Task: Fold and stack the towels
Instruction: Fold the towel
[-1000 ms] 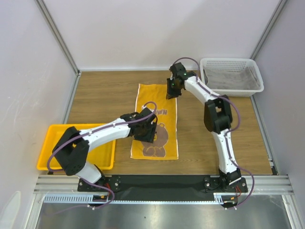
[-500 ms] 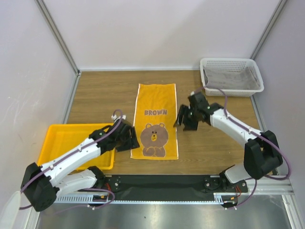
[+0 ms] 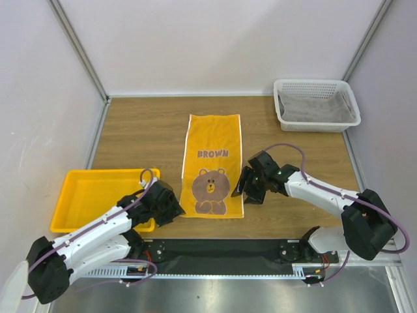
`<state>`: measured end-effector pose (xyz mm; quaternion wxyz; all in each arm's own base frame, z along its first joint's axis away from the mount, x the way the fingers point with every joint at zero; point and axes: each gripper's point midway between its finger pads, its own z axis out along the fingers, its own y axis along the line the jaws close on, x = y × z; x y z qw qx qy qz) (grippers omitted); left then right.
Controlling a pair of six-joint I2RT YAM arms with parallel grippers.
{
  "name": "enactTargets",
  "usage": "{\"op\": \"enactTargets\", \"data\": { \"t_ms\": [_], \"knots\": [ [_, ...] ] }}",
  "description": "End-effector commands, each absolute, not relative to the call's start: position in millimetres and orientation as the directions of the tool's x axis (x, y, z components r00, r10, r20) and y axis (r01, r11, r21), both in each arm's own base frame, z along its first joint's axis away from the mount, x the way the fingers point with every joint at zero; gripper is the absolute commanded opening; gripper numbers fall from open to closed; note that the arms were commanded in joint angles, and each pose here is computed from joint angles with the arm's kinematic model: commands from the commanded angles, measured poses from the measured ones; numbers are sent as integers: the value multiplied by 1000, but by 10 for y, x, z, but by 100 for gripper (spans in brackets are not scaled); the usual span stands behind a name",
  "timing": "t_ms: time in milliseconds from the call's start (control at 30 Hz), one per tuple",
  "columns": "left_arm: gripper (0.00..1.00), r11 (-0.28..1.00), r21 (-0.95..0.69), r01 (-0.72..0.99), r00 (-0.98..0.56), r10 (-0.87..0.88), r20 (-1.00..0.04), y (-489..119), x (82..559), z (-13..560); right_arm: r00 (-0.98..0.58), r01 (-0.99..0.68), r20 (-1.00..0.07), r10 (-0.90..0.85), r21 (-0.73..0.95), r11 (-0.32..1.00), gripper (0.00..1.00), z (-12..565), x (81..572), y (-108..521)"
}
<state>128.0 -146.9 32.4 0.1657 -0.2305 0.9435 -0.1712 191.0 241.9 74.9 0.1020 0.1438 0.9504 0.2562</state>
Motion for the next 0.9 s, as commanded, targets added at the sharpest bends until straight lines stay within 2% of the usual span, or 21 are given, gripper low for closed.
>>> {"op": "enactTargets", "data": {
  "t_ms": [0,400,500,633,867],
  "knots": [
    [64,775,-474,-418,-795,-564,-223,-1563,1383,387,-919,267,-119,375,512,817,63,718,1871,2418],
    [54,764,-476,-436,-771,-590,-240,-1510,1406,225,-899,341,-82,429,485,805,59,494,1550,2209],
    [49,764,-472,-440,-766,-594,-248,-1492,1414,198,-901,341,-73,428,492,802,58,431,1519,2229],
    [37,762,-469,-447,-759,-600,-252,-1482,1426,161,-901,346,-66,428,484,803,57,337,1487,2231],
    [28,767,-454,-453,-760,-599,-254,-1454,1411,98,-901,349,-56,429,494,797,53,306,1451,2269]
  ]
}}
